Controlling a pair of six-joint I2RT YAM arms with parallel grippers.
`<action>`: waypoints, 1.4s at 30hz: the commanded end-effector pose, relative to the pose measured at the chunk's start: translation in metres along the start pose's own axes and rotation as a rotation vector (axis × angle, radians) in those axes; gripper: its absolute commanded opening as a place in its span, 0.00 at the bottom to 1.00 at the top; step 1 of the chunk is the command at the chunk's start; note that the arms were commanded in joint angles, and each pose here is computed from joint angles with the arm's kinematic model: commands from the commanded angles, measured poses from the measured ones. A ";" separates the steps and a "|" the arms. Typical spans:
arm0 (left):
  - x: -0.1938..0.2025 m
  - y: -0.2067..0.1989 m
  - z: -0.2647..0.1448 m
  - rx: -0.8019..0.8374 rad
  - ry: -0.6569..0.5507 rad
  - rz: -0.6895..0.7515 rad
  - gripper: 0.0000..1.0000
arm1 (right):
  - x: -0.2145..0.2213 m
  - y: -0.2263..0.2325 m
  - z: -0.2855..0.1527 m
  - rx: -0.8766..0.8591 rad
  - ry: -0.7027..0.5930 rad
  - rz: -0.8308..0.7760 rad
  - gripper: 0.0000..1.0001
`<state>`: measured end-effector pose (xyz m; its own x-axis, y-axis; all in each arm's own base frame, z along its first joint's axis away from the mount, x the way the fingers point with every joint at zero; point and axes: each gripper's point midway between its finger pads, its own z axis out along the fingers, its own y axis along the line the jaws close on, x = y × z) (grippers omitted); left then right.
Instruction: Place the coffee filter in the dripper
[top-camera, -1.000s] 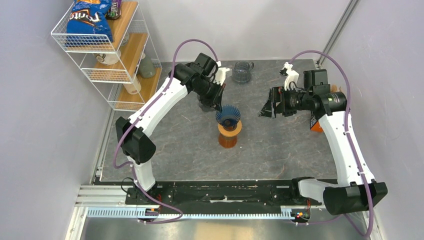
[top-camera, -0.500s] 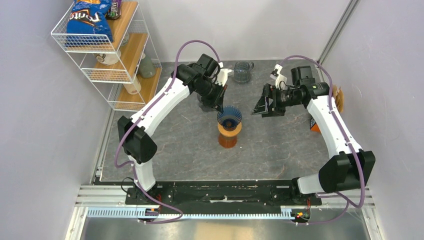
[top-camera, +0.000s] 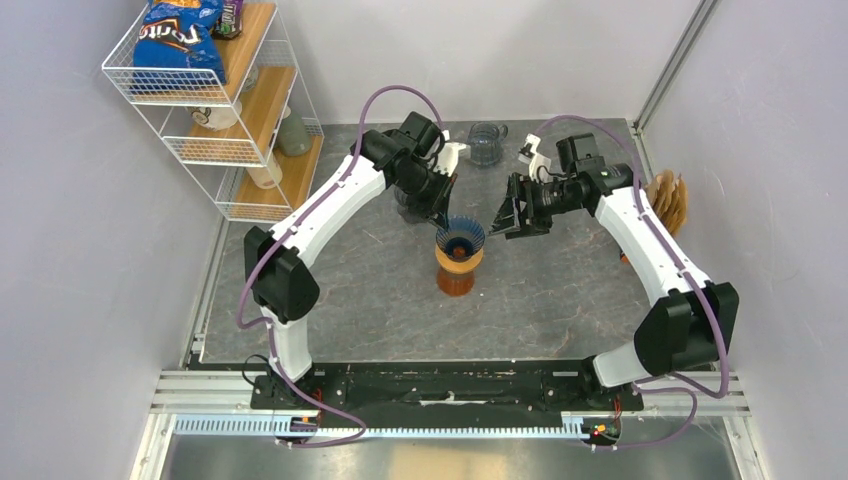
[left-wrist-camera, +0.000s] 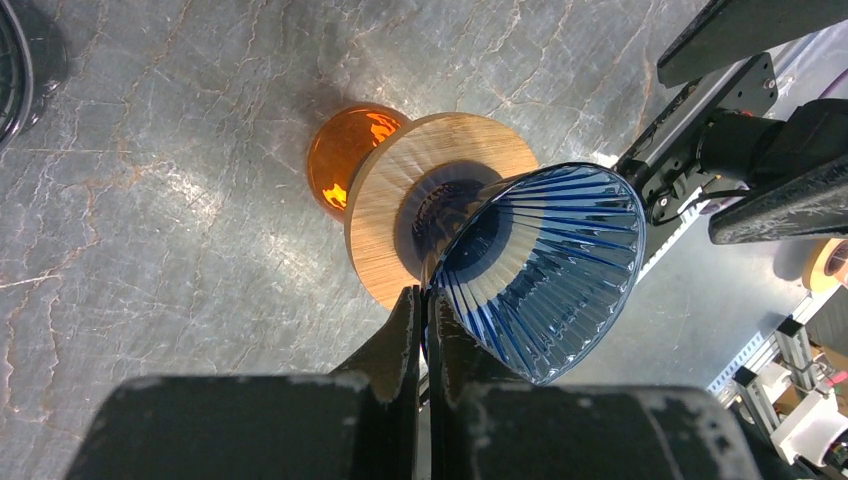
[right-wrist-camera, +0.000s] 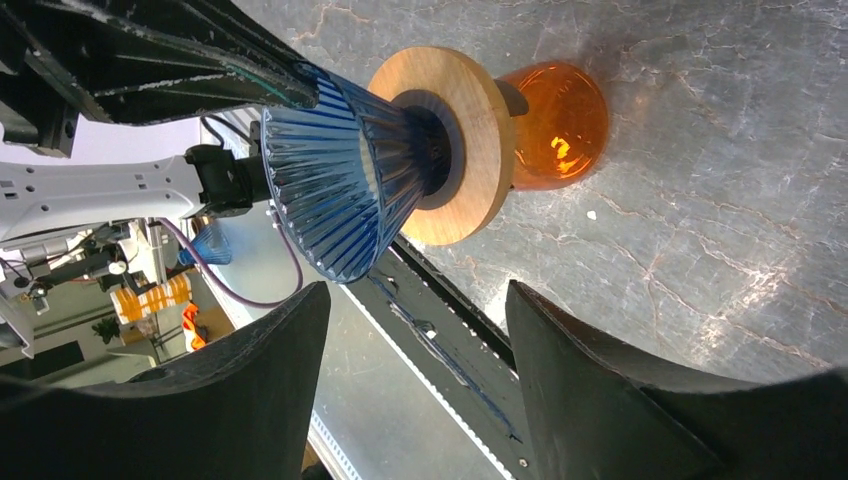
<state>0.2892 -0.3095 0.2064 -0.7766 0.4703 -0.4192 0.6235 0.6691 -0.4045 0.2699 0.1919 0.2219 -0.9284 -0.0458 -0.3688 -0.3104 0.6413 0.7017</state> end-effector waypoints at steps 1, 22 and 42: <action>0.001 0.002 0.007 -0.004 0.001 -0.003 0.02 | -0.004 -0.004 0.011 0.002 -0.003 0.000 0.72; 0.013 0.008 0.016 -0.005 0.027 -0.016 0.02 | 0.011 -0.014 0.041 -0.020 0.058 0.058 0.51; 0.027 0.016 0.032 -0.011 0.053 -0.039 0.02 | 0.009 -0.023 0.052 0.004 0.066 0.072 0.25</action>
<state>0.2894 -0.3130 0.1966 -0.7713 0.4502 -0.4499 0.6290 0.6476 -0.4302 0.2693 0.2245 0.1994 -0.9575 -0.0507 -0.2839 -0.2618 0.5656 0.7820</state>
